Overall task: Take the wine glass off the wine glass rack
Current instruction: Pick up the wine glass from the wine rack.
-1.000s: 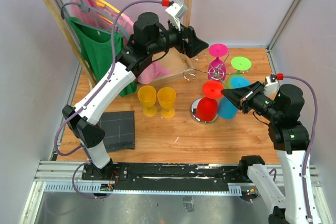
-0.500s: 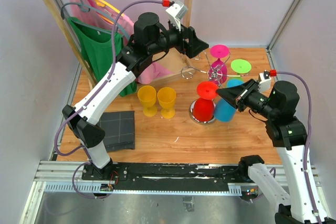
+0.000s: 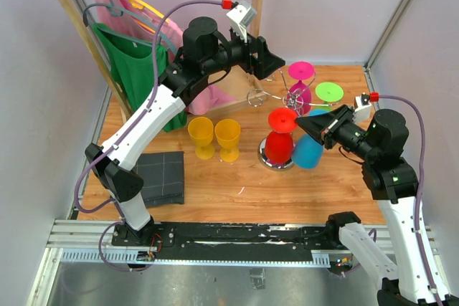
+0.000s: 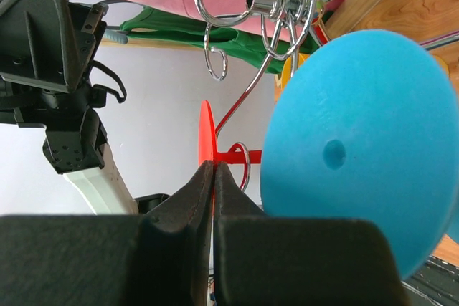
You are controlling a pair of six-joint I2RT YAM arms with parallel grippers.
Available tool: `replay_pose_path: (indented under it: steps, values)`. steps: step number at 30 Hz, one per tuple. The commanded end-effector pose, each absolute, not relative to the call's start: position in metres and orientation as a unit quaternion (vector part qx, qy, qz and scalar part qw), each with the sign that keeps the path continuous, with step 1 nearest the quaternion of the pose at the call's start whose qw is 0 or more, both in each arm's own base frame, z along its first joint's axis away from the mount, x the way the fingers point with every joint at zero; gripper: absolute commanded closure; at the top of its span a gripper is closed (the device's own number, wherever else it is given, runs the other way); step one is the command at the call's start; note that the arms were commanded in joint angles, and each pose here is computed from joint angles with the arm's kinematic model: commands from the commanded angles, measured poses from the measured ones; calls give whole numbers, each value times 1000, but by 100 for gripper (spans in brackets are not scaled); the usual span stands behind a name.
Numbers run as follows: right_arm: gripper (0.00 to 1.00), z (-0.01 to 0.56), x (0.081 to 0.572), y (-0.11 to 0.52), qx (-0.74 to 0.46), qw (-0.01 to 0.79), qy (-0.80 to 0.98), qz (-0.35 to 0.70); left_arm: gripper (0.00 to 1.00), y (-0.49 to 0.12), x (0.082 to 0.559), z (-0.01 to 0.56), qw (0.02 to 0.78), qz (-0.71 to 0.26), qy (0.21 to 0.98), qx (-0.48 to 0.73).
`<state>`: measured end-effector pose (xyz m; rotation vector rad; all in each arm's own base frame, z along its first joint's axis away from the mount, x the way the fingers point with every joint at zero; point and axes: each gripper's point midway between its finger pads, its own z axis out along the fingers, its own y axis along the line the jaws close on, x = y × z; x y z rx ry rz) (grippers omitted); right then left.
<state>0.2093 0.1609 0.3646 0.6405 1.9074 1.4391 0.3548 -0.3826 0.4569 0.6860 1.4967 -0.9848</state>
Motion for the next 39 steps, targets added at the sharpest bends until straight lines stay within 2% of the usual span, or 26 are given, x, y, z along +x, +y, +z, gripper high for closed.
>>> replay_pose_path:
  steps: [1,39]
  values:
    - [99,391,207,164,222,358,706,570,11,-388,351,463,579,-423,627,304]
    - [99,403,198,181,165,343,711,591,10,-390,354,455,575,-417,633,308]
